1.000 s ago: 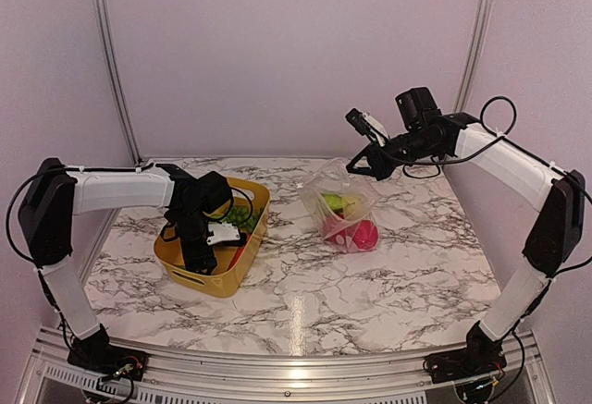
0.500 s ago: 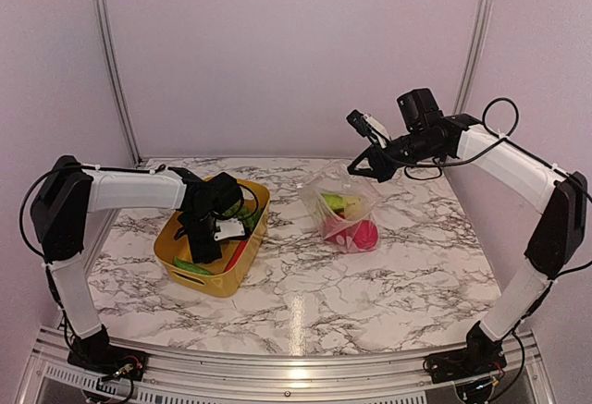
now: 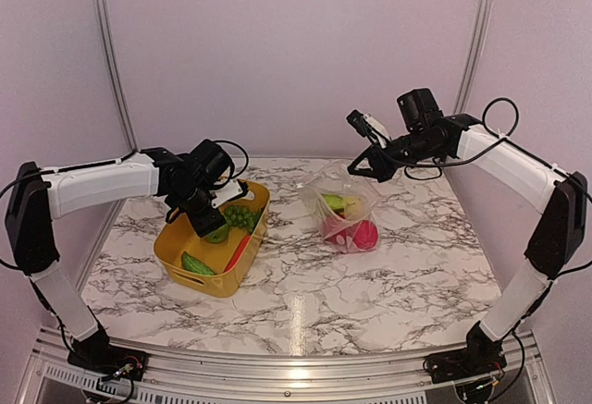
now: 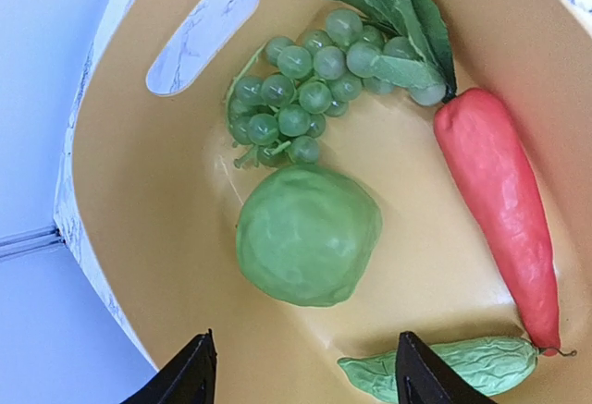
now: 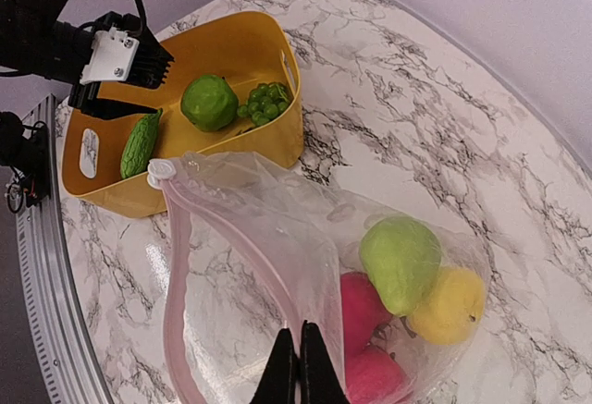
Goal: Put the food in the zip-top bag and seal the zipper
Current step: Adjust the fake fruit in the bin.
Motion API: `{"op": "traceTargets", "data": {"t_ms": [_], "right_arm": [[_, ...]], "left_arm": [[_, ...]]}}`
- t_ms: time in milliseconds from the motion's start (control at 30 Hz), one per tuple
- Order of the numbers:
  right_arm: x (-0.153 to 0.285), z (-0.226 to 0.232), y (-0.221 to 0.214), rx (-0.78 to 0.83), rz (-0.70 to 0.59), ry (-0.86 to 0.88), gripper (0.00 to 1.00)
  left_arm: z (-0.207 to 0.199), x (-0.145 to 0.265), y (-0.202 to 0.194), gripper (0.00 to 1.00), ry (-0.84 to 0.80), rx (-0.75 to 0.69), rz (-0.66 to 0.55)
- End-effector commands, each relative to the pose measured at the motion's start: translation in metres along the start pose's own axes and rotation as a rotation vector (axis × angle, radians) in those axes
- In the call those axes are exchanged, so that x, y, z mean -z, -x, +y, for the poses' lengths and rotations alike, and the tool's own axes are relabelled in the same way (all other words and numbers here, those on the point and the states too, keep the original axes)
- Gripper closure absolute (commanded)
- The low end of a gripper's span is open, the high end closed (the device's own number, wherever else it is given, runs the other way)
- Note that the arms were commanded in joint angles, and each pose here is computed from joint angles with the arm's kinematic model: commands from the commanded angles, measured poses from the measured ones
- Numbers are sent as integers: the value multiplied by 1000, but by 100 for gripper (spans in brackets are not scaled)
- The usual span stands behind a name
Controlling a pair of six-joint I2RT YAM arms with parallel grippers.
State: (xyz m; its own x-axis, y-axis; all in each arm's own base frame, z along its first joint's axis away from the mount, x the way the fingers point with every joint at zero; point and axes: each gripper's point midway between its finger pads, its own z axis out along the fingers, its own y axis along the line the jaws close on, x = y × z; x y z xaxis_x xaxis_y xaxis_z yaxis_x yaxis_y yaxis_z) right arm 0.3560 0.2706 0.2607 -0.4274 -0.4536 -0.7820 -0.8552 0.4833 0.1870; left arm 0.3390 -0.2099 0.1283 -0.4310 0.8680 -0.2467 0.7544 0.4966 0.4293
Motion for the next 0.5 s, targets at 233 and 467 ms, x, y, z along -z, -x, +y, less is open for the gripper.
{"op": "traceTargets", "data": {"t_ms": [233,467], "right_arm": [[6,1,6,20,-13,-16,100],[6,1,5,19,-13,-19,100]], "left_arm": [[6,-17,35,22,-39,347,-87],[8,-41,27,19,25,371,-32]]}}
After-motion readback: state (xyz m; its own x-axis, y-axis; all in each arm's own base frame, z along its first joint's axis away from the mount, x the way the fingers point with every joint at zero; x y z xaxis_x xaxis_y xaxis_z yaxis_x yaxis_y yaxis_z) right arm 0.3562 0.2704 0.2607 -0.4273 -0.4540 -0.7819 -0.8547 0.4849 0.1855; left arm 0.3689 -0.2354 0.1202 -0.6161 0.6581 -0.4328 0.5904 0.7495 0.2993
